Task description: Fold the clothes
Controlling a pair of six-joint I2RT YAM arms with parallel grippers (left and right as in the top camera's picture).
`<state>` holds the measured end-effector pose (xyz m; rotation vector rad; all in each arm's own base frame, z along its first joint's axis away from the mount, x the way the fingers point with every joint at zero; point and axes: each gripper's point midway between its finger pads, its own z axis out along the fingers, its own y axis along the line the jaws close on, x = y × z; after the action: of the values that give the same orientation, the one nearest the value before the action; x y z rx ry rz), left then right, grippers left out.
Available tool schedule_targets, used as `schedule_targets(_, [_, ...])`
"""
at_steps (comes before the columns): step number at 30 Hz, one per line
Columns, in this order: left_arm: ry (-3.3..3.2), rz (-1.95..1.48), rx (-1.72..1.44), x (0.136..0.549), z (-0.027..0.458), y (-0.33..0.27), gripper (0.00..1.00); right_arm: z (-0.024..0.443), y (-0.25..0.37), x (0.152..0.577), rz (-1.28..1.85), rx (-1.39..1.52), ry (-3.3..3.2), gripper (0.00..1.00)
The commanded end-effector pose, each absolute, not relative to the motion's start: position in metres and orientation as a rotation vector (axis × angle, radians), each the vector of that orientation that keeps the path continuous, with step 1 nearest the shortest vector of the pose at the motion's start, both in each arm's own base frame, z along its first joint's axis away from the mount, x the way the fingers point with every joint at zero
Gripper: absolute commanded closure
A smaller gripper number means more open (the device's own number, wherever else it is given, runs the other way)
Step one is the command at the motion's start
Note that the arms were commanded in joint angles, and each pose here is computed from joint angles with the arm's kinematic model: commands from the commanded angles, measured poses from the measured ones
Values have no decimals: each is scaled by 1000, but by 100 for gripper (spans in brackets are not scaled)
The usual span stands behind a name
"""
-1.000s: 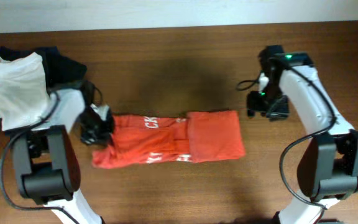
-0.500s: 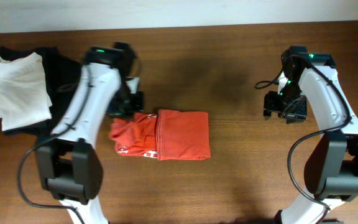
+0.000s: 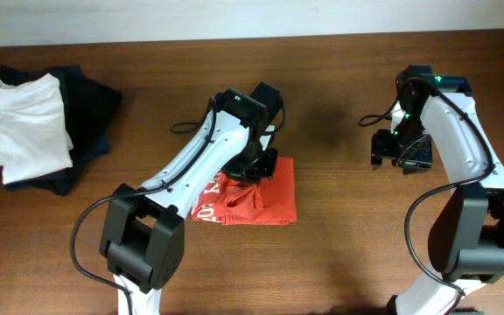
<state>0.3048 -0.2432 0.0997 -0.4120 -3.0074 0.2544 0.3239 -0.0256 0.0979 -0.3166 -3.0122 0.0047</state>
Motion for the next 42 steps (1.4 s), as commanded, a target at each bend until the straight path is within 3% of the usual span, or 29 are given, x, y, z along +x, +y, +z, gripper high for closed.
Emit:
schedule_targets(1, [-2985, 336, -400, 301, 102, -255, 93, 101, -27, 322, 20, -312, -3019, 33])
schedule_targets(13, [-3006, 377, -538, 292, 101, -288, 83, 101, -27, 322, 17, -312, -3019, 33])
schedule_targets(14, [-3006, 377, -538, 292, 101, -288, 80, 101, -27, 322, 17, -312, -3019, 33])
schedule_targets(15, [-3005, 378, -537, 292, 101, -288, 65, 101, -27, 322, 17, -312, -3019, 33])
schedule_targets(16, [-3003, 378, -537, 292, 101, -288, 57, 101, -27, 322, 17, -312, -3019, 33])
schedule_targets(17, [-3004, 378, -542, 292, 101, -288, 55, 101, -27, 322, 18, -312, -3019, 33])
schedule_targets(22, [-3107, 353, -501, 335, 132, -250, 56, 101, -19, 323, -55, -298, -3019, 32])
schedule_targets(24, [-3183, 345, -347, 367, 141, -214, 55, 107, 19, 326, -399, -87, -3024, 33])
schedule_targets(28, [-3230, 320, -263, 403, 126, -170, 53, 116, 70, 324, -671, 112, -2981, 33])
schedule_targets(37, [-2988, 141, -357, 401, 7, -146, 53, 83, 201, 257, -985, 491, -2714, 34])
schedule_targets(42, [-2891, 31, -334, 381, 1, -127, 53, 39, 207, 239, -899, 539, -2740, 34])
